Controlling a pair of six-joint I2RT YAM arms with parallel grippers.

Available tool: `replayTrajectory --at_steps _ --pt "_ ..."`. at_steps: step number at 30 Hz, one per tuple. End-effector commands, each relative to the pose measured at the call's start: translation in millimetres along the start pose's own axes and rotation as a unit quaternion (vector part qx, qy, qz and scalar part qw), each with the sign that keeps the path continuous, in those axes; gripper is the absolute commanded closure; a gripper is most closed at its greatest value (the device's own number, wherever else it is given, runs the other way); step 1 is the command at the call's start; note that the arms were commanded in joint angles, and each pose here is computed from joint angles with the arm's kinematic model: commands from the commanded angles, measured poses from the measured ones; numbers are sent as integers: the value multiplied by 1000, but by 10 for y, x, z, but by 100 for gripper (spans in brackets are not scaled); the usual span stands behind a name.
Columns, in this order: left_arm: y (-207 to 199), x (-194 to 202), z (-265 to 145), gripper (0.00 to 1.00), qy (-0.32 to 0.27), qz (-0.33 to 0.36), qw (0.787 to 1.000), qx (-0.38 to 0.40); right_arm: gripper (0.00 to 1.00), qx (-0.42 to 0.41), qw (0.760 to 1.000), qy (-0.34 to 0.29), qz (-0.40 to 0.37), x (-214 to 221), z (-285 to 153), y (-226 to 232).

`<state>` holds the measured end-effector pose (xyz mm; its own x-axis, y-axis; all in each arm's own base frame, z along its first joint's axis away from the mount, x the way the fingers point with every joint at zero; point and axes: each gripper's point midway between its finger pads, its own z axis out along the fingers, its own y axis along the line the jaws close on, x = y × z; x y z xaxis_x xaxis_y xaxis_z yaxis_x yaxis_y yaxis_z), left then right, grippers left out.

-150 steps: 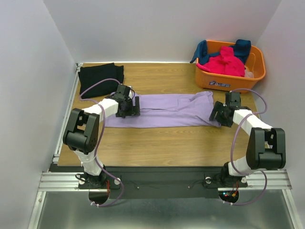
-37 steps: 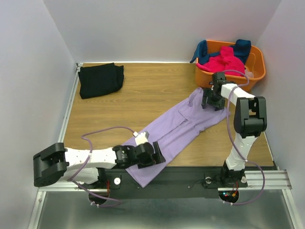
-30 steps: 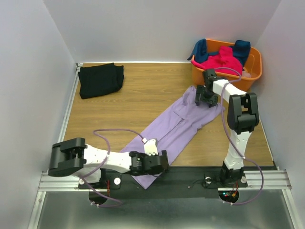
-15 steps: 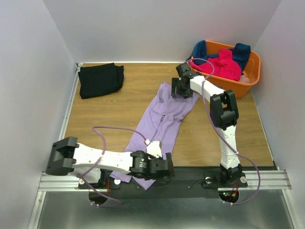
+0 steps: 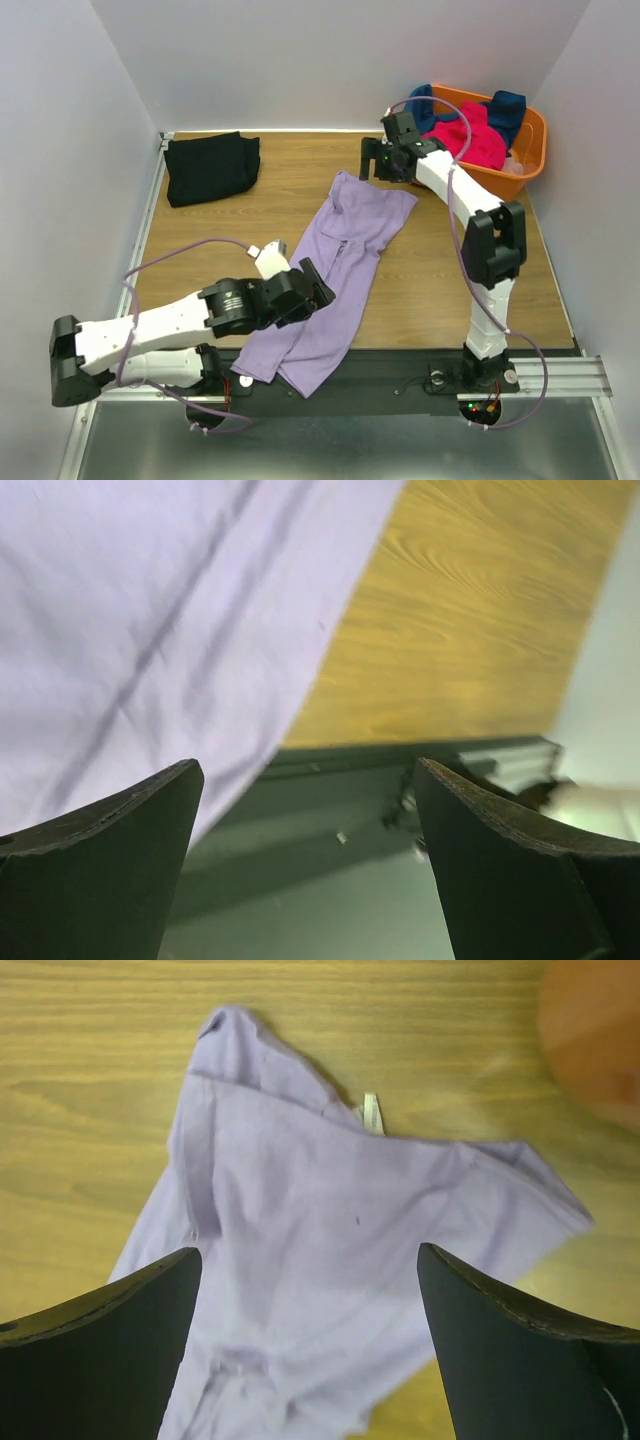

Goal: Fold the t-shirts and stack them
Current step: Fold the tshirt

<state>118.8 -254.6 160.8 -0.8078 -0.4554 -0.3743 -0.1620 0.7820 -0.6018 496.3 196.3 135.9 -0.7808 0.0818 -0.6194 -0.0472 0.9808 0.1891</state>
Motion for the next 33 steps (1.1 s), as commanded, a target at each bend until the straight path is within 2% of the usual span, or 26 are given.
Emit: replayTrajectory --at_steps 1,8,12,15,24,33 --pt "-48 -78 258 1 1 97 995 -17 6 -6 1000 3 -16 167 -226 -33" --pt "-77 -161 777 1 16 207 974 -88 7 2 997 70 -34 755 -81 -86" --pt "51 -205 1017 1 23 263 953 -146 8 13 994 94 -47 934 99 -103" --pt "85 -168 1128 2 35 278 947 -159 8 16 993 104 -52 1002 204 -72" --pt "187 -62 1426 1 76 248 955 -144 8 37 989 127 -62 1169 657 -26" --pt "-15 -548 1657 2 64 226 964 -126 8 33 989 127 -65 1090 1099 91"
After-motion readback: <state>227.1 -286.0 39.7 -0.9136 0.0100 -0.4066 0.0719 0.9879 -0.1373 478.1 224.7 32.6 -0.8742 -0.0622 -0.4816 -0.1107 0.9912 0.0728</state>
